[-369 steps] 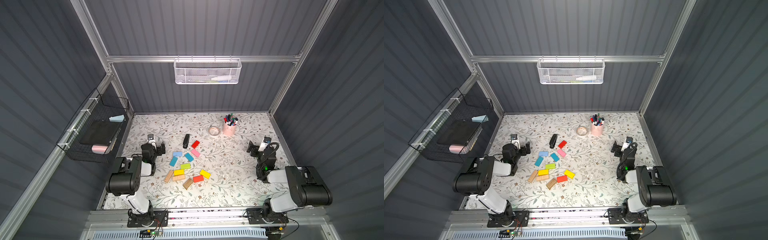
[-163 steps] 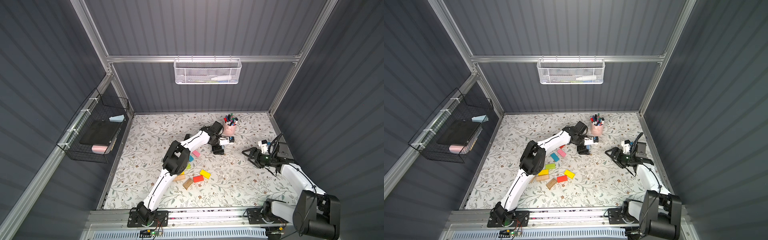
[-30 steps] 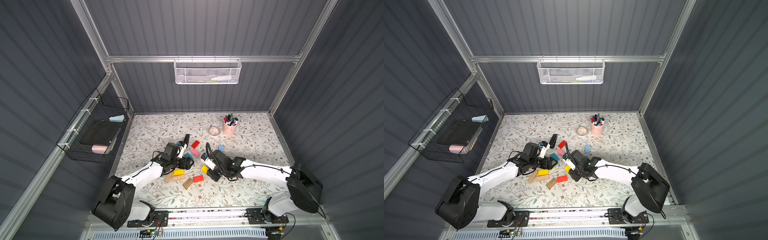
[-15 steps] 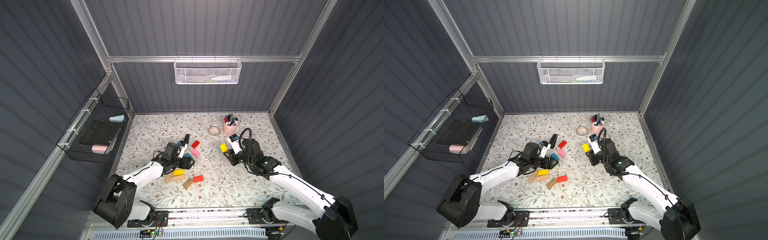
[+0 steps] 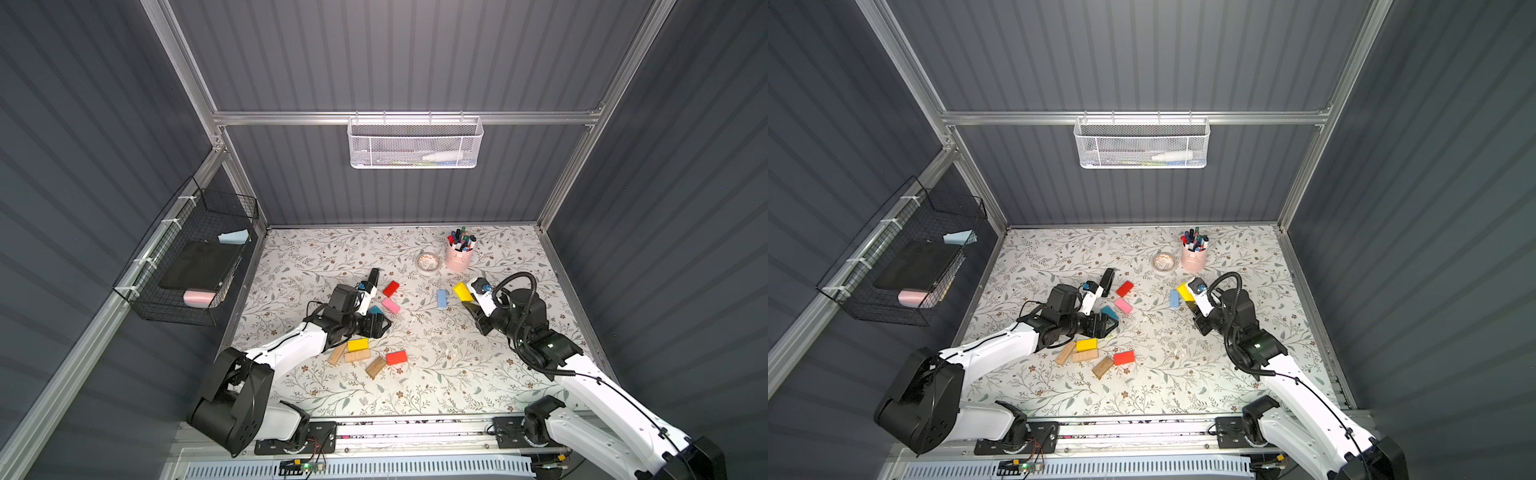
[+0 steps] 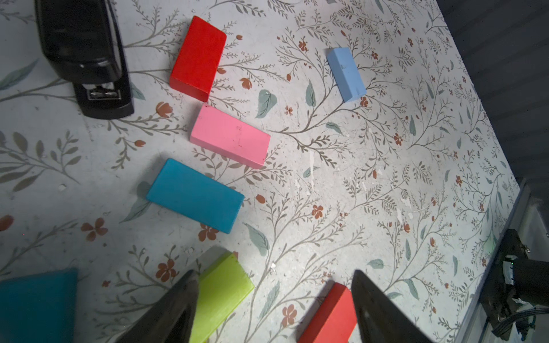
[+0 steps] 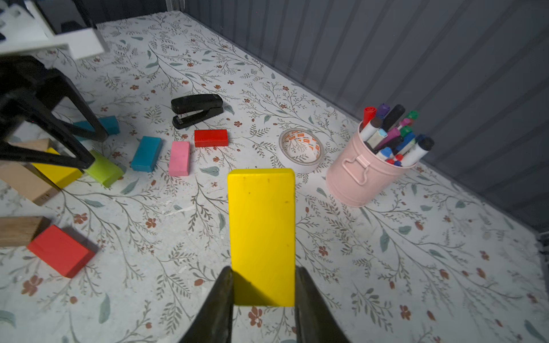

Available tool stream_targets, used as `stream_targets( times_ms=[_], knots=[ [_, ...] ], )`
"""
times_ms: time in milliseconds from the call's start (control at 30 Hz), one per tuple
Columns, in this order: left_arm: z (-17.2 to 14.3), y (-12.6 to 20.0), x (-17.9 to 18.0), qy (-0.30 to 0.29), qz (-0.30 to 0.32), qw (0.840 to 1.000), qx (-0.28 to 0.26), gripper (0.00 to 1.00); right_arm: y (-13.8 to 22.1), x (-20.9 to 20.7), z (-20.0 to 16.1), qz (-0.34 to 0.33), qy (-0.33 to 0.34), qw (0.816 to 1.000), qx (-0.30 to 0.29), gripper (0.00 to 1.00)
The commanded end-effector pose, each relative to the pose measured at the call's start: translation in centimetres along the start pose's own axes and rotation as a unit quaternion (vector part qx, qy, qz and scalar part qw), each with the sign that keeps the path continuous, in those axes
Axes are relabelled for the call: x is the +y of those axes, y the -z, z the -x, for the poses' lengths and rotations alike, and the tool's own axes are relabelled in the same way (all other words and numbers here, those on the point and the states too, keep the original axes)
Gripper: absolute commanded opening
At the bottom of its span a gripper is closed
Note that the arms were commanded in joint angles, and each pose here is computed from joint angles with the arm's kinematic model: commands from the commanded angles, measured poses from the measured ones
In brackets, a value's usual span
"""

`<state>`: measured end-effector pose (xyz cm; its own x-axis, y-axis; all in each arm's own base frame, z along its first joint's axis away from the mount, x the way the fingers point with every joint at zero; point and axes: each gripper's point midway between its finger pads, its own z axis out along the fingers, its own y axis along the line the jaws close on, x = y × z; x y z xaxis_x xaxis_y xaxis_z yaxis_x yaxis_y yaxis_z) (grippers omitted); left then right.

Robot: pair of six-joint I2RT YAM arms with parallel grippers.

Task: Assemble the letter c with building blocks
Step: Assemble the building block at the center of the board.

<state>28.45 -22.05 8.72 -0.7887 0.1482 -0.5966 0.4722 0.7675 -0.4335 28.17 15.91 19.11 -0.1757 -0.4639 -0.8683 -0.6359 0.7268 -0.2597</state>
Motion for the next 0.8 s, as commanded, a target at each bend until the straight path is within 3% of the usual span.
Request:
stream_targets(
  times_ms=[0,200,467,567,767],
  knots=[
    [0.2,0.4,-0.4,-0.013,-0.009,1.000,-0.006,0.79,0.1,-2.4,1.3,-0.048,0.101,0.994,-0.013,0.09],
    [-0.3,-0.1,-0.5,-0.012,-0.017,1.000,0.001,0.79,-0.9,-4.0,-2.1,-0.033,0.268,0.960,0.074,0.10],
    [-0.7,-0.2,-0.4,-0.011,-0.022,1.000,0.002,0.79,-3.1,-6.8,-3.5,0.004,0.318,0.944,0.092,0.14],
    [-0.8,-0.4,-0.4,-0.010,-0.024,1.000,0.005,0.79,-4.1,-6.8,-4.0,0.025,0.353,0.930,0.096,0.14],
    [-0.9,-0.6,-0.6,-0.010,-0.031,0.999,0.007,0.79,-6.6,-5.9,-4.3,0.089,0.359,0.925,0.082,0.15]
  ],
)
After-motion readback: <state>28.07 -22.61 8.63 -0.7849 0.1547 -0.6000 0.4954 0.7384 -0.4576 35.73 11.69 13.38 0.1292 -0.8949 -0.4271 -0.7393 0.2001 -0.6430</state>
